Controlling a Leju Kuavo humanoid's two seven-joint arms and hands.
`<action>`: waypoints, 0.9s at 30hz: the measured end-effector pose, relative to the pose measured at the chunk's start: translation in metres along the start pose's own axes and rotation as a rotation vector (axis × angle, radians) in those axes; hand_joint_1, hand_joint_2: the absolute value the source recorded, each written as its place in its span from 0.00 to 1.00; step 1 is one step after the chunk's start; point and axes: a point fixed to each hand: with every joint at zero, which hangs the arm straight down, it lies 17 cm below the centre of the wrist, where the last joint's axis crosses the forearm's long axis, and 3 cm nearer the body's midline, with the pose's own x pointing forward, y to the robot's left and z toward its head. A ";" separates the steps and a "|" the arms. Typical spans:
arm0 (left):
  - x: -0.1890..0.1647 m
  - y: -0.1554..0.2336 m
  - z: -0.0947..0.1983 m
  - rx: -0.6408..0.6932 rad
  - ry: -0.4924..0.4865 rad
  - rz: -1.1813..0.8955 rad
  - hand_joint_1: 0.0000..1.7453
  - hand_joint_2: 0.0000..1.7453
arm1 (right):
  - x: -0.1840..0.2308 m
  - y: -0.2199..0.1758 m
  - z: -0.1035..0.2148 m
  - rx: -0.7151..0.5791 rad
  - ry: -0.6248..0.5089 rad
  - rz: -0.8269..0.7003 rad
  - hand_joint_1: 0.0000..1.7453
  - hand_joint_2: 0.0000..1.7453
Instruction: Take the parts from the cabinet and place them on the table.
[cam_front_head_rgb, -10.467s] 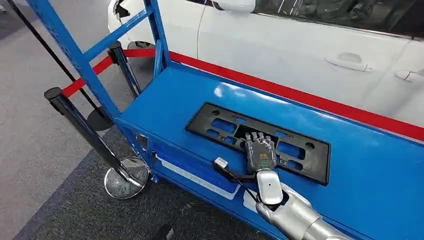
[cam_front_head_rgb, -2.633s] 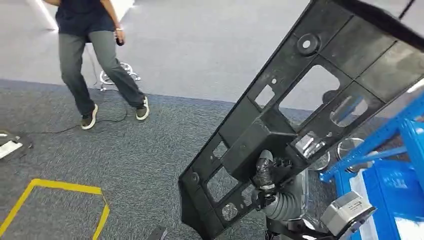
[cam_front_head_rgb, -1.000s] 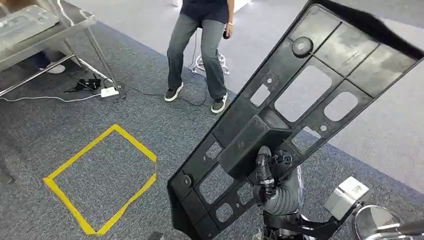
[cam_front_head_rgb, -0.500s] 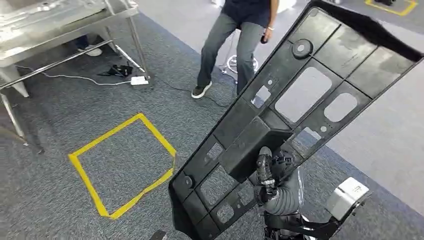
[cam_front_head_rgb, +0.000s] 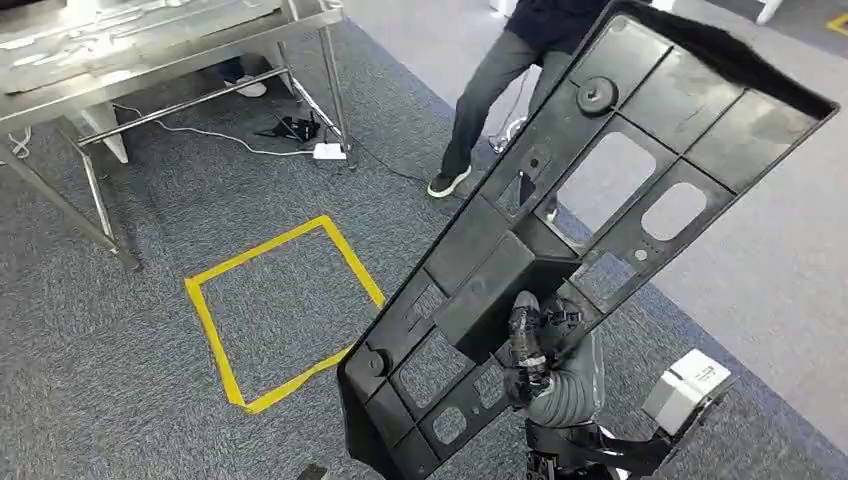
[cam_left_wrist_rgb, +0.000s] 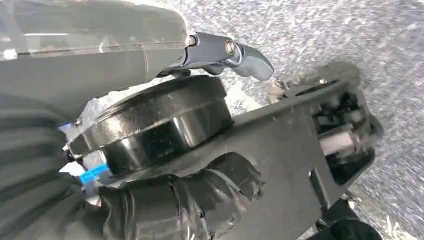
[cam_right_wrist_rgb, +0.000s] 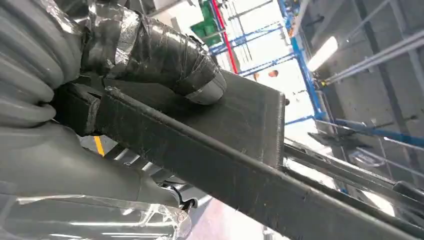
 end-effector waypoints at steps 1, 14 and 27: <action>0.001 0.000 0.000 0.000 -0.001 0.000 0.00 1.00 | 0.000 0.000 0.000 0.000 0.001 0.000 1.00 1.00; 0.003 -0.008 0.001 -0.016 -0.004 0.004 0.00 1.00 | -0.005 -0.001 -0.001 0.002 0.008 0.046 1.00 1.00; 0.007 -0.004 0.001 -0.010 -0.033 0.002 0.00 1.00 | -0.005 0.003 -0.001 0.017 0.006 0.054 1.00 1.00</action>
